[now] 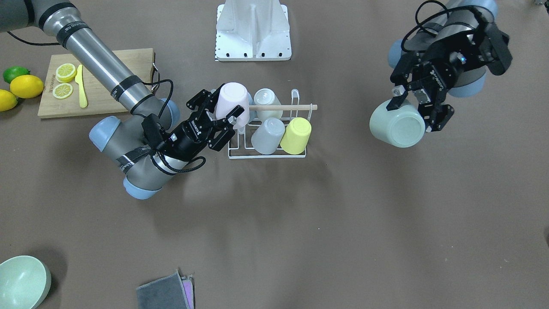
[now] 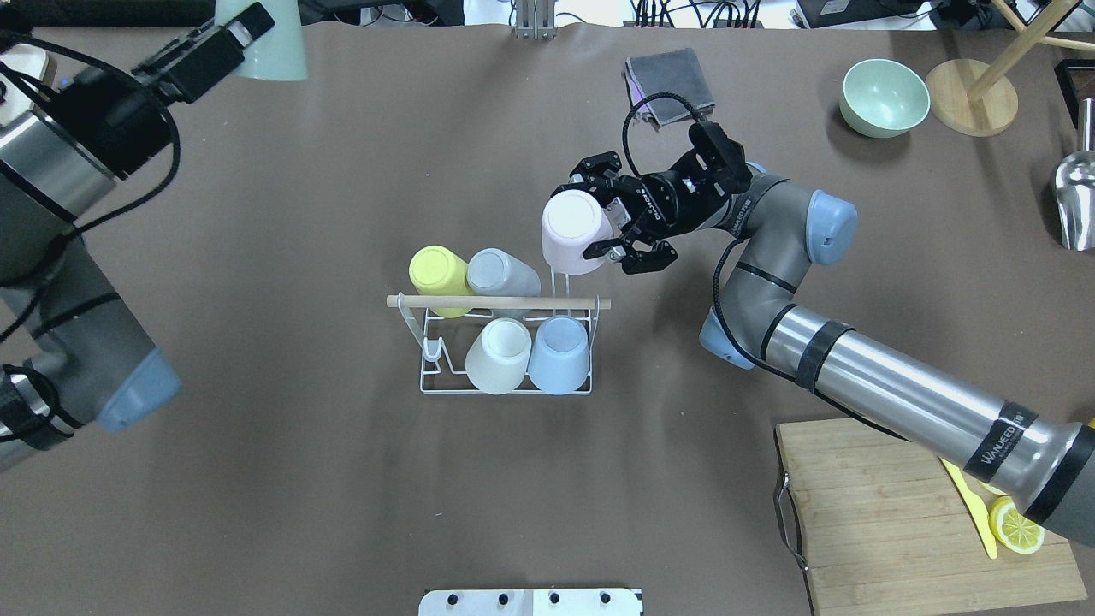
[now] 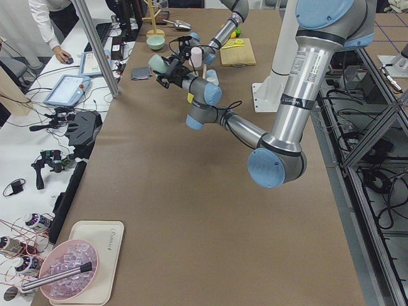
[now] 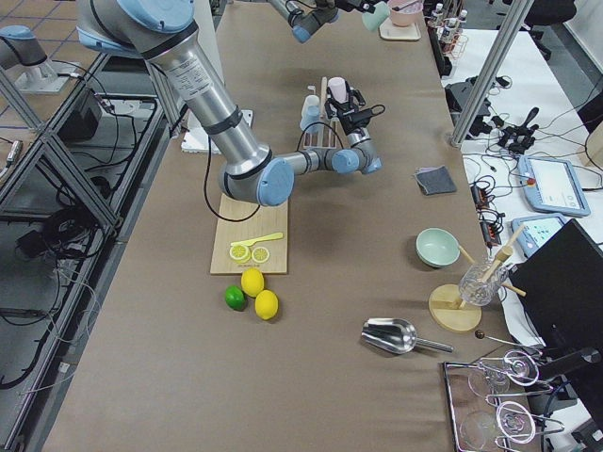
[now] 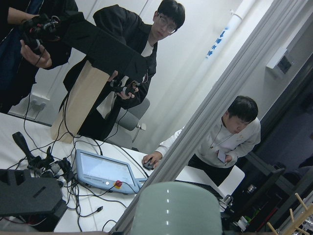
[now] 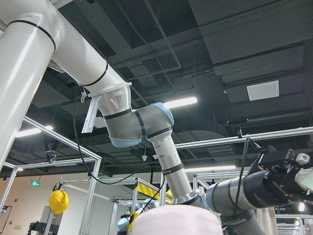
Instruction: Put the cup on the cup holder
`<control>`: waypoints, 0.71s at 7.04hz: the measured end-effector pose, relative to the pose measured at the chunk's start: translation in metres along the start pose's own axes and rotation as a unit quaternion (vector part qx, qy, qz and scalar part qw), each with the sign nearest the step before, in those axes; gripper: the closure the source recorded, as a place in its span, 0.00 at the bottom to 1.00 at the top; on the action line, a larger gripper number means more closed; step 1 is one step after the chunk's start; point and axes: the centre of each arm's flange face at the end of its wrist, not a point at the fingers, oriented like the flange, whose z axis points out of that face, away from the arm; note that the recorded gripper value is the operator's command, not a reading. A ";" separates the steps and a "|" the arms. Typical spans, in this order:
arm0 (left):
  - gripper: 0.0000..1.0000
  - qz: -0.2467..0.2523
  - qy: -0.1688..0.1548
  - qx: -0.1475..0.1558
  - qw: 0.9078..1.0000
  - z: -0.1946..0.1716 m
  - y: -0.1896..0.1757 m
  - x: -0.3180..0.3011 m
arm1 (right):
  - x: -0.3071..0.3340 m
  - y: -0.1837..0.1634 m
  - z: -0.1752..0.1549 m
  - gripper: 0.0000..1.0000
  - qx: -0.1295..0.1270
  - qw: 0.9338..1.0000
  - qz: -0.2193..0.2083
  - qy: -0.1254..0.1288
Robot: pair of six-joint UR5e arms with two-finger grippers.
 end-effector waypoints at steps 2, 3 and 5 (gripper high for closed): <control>0.84 0.003 0.000 0.011 1.000 -0.014 0.061 0.025 | 0.011 -0.017 -0.012 0.77 -0.009 1.000 -0.009 0.007; 0.85 0.004 -0.005 0.012 1.000 -0.021 0.086 0.036 | 0.015 -0.019 -0.012 0.77 -0.010 1.000 -0.010 0.008; 0.87 0.003 -0.012 0.008 1.000 -0.040 0.138 0.065 | 0.019 -0.008 0.001 0.75 -0.008 1.000 -0.005 0.003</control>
